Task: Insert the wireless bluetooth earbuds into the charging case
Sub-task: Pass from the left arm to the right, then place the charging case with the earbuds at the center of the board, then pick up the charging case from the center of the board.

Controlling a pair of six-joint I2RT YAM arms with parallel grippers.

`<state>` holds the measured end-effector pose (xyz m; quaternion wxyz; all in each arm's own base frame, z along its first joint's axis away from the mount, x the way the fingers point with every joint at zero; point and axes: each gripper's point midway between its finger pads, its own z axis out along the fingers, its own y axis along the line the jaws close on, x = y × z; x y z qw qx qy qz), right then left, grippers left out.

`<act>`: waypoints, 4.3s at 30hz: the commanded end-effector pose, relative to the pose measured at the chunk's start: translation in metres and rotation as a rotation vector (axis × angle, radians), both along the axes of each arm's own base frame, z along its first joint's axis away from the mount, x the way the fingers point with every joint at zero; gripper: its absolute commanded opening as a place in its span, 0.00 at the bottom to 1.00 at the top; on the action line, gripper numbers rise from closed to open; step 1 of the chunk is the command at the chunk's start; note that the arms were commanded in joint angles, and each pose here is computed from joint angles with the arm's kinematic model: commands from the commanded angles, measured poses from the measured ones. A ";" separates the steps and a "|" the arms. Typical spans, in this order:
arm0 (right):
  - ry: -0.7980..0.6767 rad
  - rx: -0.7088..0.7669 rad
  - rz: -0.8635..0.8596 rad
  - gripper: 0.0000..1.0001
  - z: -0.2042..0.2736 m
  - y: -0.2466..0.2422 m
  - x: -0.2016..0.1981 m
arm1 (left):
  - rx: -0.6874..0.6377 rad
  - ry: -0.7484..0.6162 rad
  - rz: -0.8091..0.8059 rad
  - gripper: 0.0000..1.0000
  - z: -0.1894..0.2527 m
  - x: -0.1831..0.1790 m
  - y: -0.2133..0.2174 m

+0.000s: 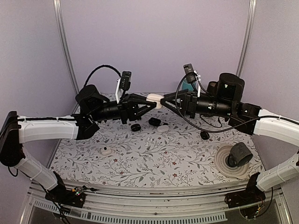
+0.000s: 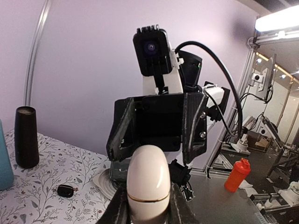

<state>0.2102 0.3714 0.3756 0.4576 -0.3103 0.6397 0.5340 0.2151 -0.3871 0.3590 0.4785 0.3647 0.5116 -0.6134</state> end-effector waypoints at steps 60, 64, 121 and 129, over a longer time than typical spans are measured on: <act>0.428 -0.248 -0.188 0.04 -0.172 -0.037 0.030 | 0.024 0.062 0.448 0.96 -0.011 0.063 0.044; 0.567 -0.356 -0.135 0.04 -0.235 -0.035 0.017 | 0.029 0.067 0.447 0.96 -0.012 0.064 0.044; 0.511 -0.377 -0.545 0.99 -0.213 -0.077 0.070 | 0.335 0.253 0.616 0.93 -0.104 0.103 0.056; 0.450 -0.288 -0.649 0.99 -0.178 -0.103 0.074 | 0.567 0.352 0.638 0.83 -0.171 0.131 0.036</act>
